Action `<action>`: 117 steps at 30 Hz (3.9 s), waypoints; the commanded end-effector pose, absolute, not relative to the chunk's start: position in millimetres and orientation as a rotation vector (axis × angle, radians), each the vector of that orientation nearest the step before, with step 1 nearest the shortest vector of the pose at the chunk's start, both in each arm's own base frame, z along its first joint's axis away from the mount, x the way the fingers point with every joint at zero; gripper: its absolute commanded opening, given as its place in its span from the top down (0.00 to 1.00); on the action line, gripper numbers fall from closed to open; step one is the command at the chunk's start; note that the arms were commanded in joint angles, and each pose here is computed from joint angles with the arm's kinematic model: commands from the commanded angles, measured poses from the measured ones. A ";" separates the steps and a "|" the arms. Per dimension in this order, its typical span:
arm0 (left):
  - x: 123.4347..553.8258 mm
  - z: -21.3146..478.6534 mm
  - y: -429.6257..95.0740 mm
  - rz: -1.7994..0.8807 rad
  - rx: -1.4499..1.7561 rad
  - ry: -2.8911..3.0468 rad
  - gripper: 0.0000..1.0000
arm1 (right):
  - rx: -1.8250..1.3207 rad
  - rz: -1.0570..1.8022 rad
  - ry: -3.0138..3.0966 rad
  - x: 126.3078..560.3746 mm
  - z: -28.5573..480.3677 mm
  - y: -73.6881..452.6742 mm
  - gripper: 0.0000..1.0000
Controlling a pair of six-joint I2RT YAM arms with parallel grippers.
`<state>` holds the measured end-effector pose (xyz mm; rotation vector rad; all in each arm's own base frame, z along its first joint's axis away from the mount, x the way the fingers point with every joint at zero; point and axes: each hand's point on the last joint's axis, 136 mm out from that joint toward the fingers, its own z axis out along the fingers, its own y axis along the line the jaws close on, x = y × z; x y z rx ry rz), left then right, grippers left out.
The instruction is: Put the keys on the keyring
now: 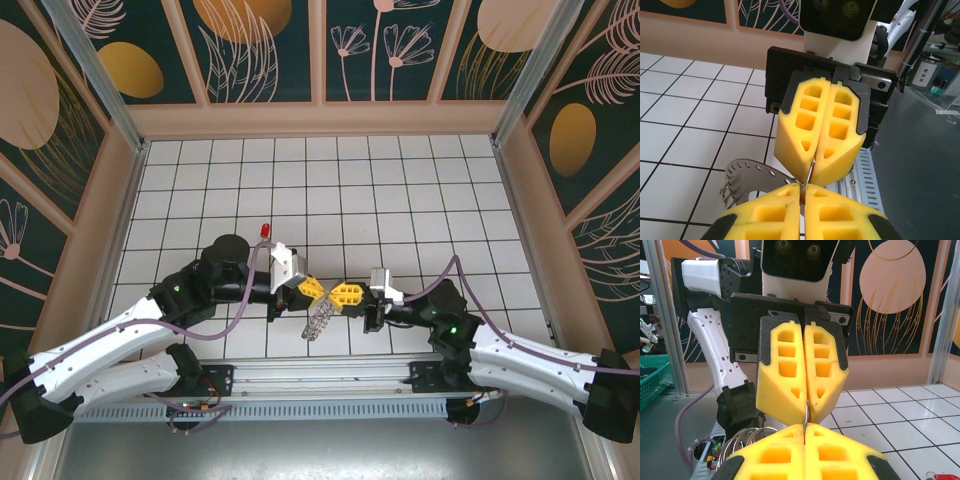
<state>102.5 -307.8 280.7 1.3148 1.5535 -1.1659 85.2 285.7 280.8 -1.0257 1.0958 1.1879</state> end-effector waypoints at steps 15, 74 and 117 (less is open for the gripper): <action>100.2 291.2 -312.1 -1.200 1.297 1.490 1.00 | -0.956 1.183 1.073 93.5 297.0 280.4 0.97; 184.7 306.5 -97.9 -0.514 0.060 1.665 1.00 | -1.012 0.556 2.143 355.2 41.5 475.7 0.36; 197.3 295.4 -121.5 -0.440 0.153 1.765 1.00 | -0.952 0.533 2.232 300.1 56.2 376.9 0.64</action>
